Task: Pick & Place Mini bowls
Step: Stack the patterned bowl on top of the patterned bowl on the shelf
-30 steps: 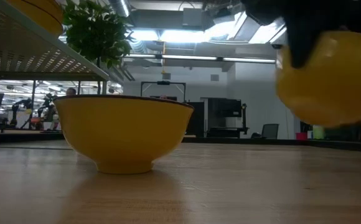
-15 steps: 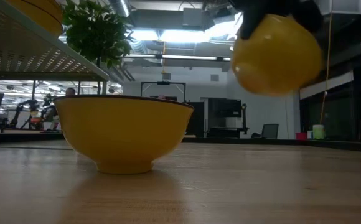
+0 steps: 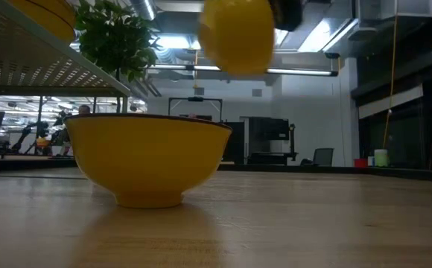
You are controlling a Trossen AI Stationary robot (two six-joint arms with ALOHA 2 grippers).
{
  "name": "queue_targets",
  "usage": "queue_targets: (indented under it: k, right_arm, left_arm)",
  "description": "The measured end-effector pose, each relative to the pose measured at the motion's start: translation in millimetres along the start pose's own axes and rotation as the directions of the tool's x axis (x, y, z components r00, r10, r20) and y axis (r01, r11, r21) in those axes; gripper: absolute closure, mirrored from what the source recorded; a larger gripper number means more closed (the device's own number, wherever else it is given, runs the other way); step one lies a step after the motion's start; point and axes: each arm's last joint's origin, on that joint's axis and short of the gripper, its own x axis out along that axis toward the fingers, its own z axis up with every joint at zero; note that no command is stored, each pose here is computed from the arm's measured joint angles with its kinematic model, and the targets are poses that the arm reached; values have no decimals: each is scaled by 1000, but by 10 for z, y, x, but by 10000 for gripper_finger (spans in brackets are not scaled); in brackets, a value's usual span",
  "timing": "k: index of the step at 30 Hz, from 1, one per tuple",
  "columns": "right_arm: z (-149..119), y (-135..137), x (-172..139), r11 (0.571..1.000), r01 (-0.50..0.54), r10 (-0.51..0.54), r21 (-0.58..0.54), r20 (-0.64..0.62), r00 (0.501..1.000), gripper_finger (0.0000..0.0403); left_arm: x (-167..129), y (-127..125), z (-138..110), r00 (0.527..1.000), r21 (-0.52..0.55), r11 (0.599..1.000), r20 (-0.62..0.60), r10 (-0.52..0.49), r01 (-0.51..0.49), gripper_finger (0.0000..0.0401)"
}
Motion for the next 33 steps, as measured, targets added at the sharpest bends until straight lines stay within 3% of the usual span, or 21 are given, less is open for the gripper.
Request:
queue_targets:
  k: [5, 9, 13, 18, 27, 33]
  right_arm:
    - [171, 67, -35, 970, -174, 184, -169, 39, 982, 390]
    - [250, 124, -139, 897, -291, 318, -332, 28, 948, 390]
    - [317, 148, -360, 852, -318, 373, -416, 56, 926, 386]
    - [431, 184, -580, 783, -360, 473, -507, 111, 874, 390]
    - [608, 272, -746, 551, -510, 724, -660, 75, 685, 390]
    - [739, 236, -823, 445, -521, 800, -728, 62, 597, 390]
  left_arm:
    - [29, 14, 110, 994, -22, 997, 78, -71, 73, 262]
    - [174, 28, 174, 992, -26, 994, 75, -105, 107, 262]
    - [370, 92, 196, 992, -43, 991, 28, -124, 125, 262]
    - [568, 216, 337, 969, -15, 974, 102, -225, 228, 262]
    - [933, 582, 561, 859, 30, 888, 239, -453, 459, 262]
    - [1134, 782, 723, 745, 38, 797, 333, -578, 602, 262]
